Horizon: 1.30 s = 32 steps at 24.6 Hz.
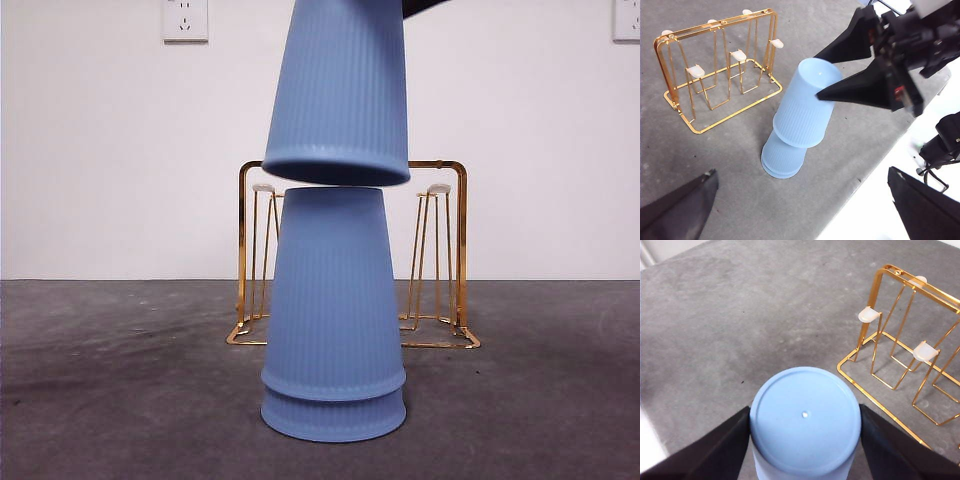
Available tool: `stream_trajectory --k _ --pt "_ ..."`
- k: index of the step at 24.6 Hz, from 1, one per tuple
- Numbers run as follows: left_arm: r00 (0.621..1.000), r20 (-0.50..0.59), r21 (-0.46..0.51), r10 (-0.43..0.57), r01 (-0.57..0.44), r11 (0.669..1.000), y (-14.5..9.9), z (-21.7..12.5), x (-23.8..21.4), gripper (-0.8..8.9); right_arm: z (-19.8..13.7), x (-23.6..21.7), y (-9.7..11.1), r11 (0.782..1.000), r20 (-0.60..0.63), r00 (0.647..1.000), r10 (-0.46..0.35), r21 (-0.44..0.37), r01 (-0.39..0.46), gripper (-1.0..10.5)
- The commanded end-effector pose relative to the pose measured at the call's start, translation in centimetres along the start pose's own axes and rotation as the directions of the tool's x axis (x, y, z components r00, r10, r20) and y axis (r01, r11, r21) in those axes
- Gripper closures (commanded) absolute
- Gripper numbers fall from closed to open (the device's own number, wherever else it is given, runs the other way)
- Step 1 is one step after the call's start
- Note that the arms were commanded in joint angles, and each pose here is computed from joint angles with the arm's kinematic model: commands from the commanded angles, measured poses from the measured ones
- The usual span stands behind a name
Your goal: The left arm pick up the left cup on cup holder and place it on desk, then the right arm insert the right cup into the first cup, and then the left arm insert the mid cup into the first cup
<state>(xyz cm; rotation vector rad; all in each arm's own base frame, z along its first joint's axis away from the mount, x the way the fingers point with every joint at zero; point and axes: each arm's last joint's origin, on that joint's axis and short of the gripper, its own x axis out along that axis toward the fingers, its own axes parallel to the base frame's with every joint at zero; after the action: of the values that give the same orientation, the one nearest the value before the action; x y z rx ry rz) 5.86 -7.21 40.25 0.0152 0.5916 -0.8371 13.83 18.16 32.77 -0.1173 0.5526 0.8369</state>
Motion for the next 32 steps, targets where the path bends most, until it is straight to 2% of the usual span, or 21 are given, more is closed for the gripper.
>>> stream_trajectory --k 1,16,24,28,32 --pt "1.0 0.013 0.005 -0.008 0.008 1.0 -0.2 0.3 -0.1 2.8 -0.5 0.8 0.2 1.0 -0.005 1.0 0.005 0.001 -0.005 6.8" --pt "1.0 0.015 0.005 -0.005 0.005 1.0 -0.2 0.3 -0.1 2.8 -4.0 4.2 -0.3 1.0 -0.012 1.0 0.003 0.002 -0.003 6.8" --pt "1.0 0.013 0.005 -0.005 0.005 1.0 -0.1 0.3 -0.1 2.8 -5.2 6.9 -0.4 1.0 -0.112 0.994 -0.012 -0.01 0.011 6.8" --pt "1.0 0.013 0.005 -0.005 0.005 1.0 -0.1 0.3 -0.1 2.8 -5.1 6.7 -0.4 1.0 -0.097 0.995 -0.013 -0.01 0.012 4.7" --pt "1.0 0.013 0.006 -0.005 0.005 1.0 -0.1 0.3 -0.1 2.8 -3.3 4.8 -0.1 1.0 -0.019 1.0 0.002 -0.007 -0.002 4.5"
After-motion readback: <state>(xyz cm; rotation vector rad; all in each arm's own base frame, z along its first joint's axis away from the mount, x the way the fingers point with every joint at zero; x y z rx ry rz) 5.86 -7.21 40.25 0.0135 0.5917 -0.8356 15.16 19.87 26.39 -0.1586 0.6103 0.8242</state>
